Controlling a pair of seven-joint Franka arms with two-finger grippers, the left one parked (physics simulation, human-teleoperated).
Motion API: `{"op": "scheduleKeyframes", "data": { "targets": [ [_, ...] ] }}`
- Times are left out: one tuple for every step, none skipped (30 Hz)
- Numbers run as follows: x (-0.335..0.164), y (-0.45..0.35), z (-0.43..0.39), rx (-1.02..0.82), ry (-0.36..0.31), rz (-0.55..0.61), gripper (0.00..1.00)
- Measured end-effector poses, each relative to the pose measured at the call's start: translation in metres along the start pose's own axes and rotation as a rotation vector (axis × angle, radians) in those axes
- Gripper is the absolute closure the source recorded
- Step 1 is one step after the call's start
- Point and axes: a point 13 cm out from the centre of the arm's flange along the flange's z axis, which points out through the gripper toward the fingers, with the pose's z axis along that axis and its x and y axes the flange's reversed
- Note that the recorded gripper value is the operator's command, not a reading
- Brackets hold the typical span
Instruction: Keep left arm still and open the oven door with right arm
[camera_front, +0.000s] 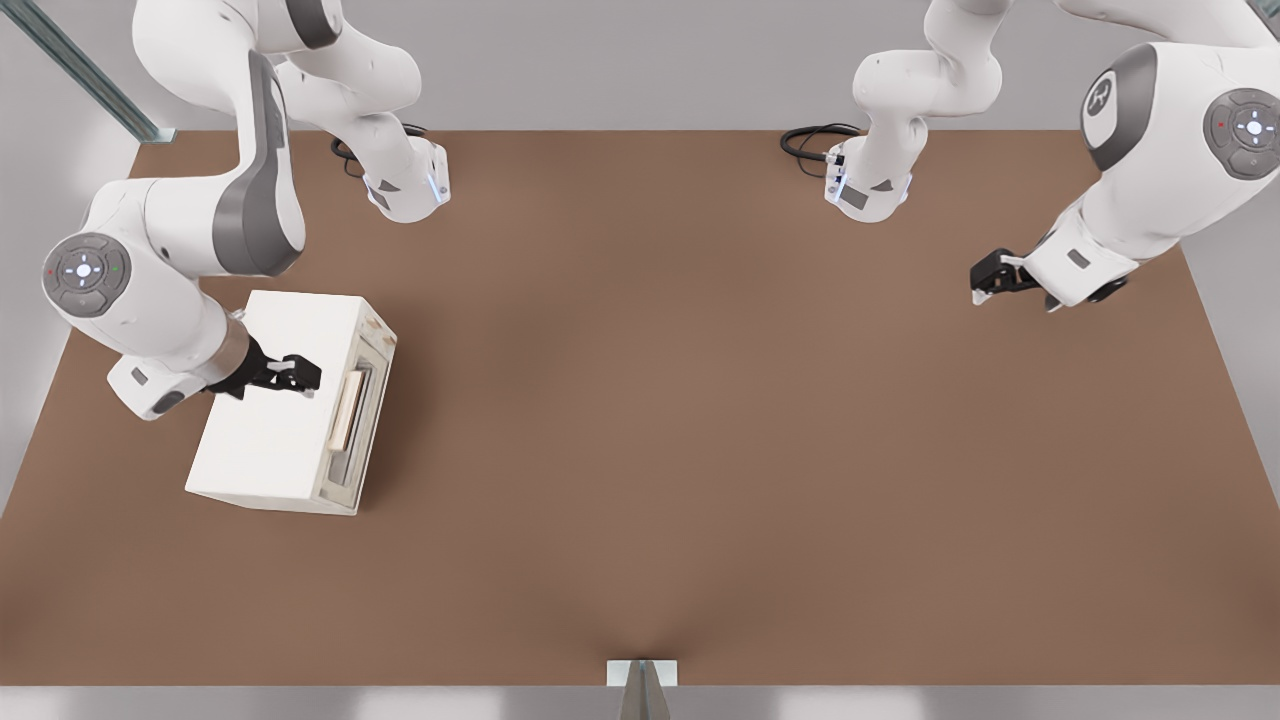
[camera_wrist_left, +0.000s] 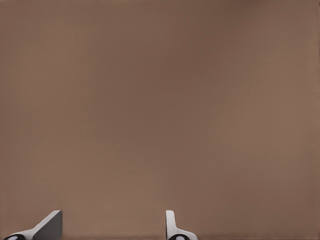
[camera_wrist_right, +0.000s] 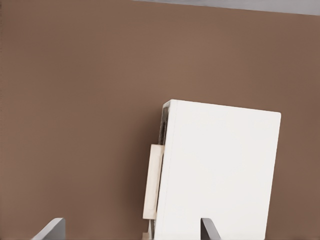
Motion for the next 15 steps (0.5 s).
{"op": "scheduleKeyframes", "data": {
  "targets": [
    [0.0, 0.0, 0.0, -0.001, 0.0, 0.001, 0.0],
    [0.001, 0.0, 0.002, -0.001, 0.004, 0.002, 0.0],
    [0.004, 0.006, 0.014, 0.002, 0.027, -0.007, 0.0],
    [0.003, 0.023, 0.035, 0.025, 0.059, -0.04, 0.18],
    [-0.003, 0.049, 0.061, 0.062, 0.092, -0.085, 0.79],
    [-0.015, 0.078, 0.081, 0.097, 0.105, -0.127, 0.79],
    [-0.028, 0.096, 0.104, 0.143, 0.119, -0.143, 0.79],
    [-0.041, 0.106, 0.124, 0.201, 0.13, -0.141, 0.79],
    [-0.046, 0.117, 0.147, 0.29, 0.15, -0.141, 0.79],
    [-0.045, 0.123, 0.165, 0.391, 0.167, -0.142, 0.79],
    [-0.044, 0.121, 0.172, 0.471, 0.172, -0.133, 0.79],
    [-0.044, 0.114, 0.172, 0.527, 0.173, -0.113, 0.79],
    [-0.042, 0.108, 0.171, 0.567, 0.179, -0.089, 0.79],
    [-0.038, 0.104, 0.169, 0.596, 0.19, -0.066, 0.79],
    [-0.035, 0.1, 0.167, 0.622, 0.198, -0.043, 0.79]
  ]
}}
